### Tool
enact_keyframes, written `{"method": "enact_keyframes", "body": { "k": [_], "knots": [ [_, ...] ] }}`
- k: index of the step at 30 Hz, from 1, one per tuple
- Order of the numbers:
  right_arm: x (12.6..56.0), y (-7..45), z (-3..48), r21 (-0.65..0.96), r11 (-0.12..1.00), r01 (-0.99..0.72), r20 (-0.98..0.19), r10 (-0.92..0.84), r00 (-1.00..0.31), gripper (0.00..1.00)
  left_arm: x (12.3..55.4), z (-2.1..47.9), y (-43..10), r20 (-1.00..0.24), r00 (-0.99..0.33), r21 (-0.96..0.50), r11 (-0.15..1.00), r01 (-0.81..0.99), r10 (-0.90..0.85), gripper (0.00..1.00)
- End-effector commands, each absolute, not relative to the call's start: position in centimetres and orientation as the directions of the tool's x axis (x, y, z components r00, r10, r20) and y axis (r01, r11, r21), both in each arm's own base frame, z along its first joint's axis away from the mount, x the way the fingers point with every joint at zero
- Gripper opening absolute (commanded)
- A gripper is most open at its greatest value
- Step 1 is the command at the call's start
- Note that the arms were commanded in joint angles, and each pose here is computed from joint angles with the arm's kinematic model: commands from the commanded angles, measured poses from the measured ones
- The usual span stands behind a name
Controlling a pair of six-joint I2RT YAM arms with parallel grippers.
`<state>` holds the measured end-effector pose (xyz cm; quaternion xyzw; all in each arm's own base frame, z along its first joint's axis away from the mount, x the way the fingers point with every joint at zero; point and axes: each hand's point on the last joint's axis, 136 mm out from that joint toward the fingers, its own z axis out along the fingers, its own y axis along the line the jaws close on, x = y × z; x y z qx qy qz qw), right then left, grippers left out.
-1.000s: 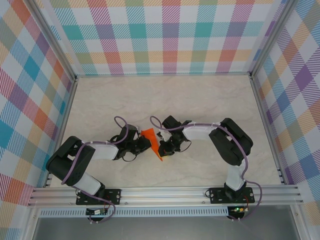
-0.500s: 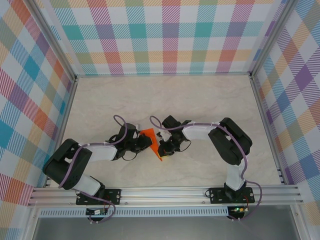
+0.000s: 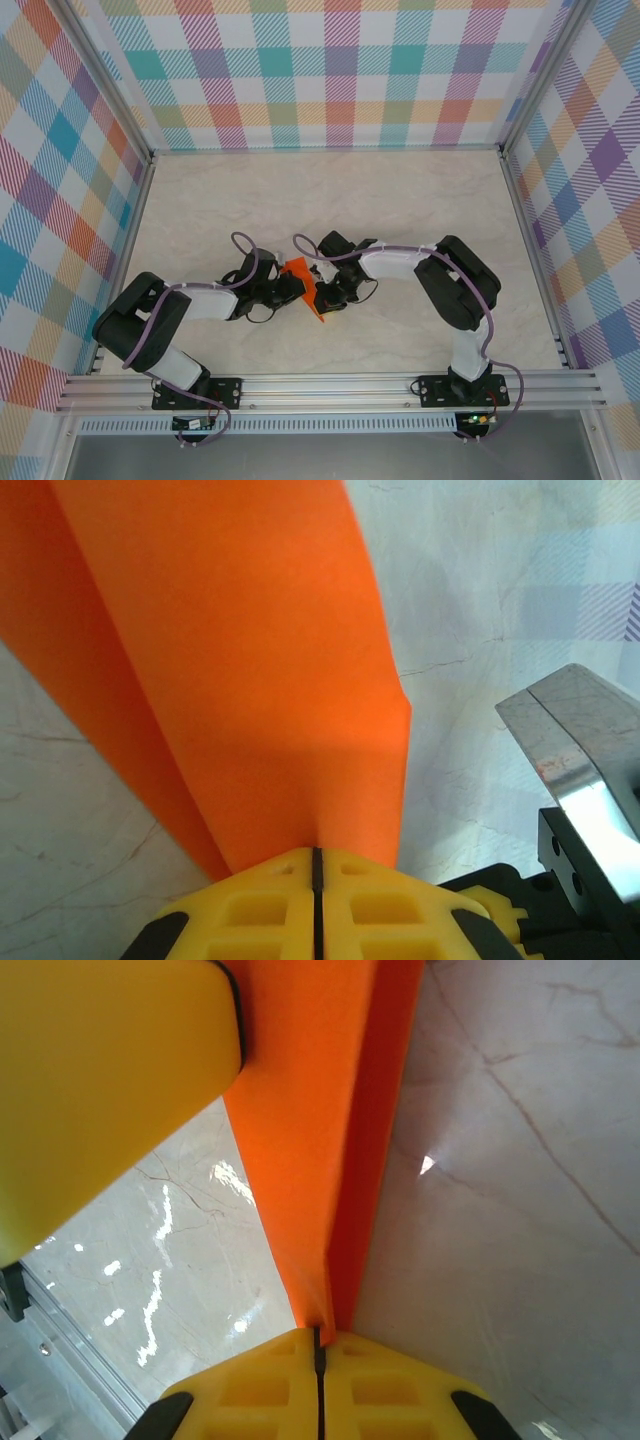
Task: Fold a paper plane with a square sheet of paper (pick it up from the middle)
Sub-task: Fold the wing for the fifth time at the center of the table.
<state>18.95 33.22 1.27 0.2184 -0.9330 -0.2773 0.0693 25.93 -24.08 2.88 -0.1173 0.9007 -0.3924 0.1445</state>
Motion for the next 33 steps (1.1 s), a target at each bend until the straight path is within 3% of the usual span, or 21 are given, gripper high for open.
{"method": "enact_keyframes", "body": {
  "k": [1, 9, 15, 22, 24, 28, 33],
  "knots": [
    [18.4, 30.3, -2.7, 0.390, 0.832, -0.394, 0.077, -0.456, -0.887, 0.07, 26.3, 2.9, -24.4, -0.197, -0.930, -0.723, 0.687, -0.077, -0.311, 0.08],
    [18.6, 30.5, -2.5, 0.371, 0.830, -0.416, 0.040, -0.462, -0.886, 0.10, 25.5, 1.3, -23.1, -0.171, -0.933, -0.665, 0.736, -0.128, -0.317, 0.07],
    [19.9, 32.3, 1.5, 0.437, 0.780, -0.448, -0.118, -0.444, -0.888, 0.17, 24.9, 0.7, -22.6, -0.162, -0.937, -0.639, 0.756, -0.141, -0.311, 0.06],
    [20.7, 33.1, 7.9, 0.515, 0.711, -0.479, -0.320, -0.359, -0.877, 0.33, 24.9, 0.6, -22.5, -0.166, -0.935, -0.638, 0.757, -0.140, -0.313, 0.06],
    [20.0, 34.0, 8.2, 0.561, 0.676, -0.478, -0.293, -0.378, -0.878, 0.31, 24.9, 0.6, -22.4, -0.167, -0.935, -0.639, 0.757, -0.139, -0.314, 0.06],
    [19.3, 35.6, 6.6, 0.629, 0.650, -0.426, -0.189, -0.404, -0.895, 0.16, 24.8, 0.5, -22.4, -0.169, -0.934, -0.638, 0.757, -0.140, -0.315, 0.06],
    [19.6, 36.7, 5.0, 0.652, 0.651, -0.388, -0.144, -0.397, -0.907, 0.12, 24.7, 0.6, -22.1, -0.174, -0.931, -0.638, 0.757, -0.142, -0.321, 0.06]
  ]
}}
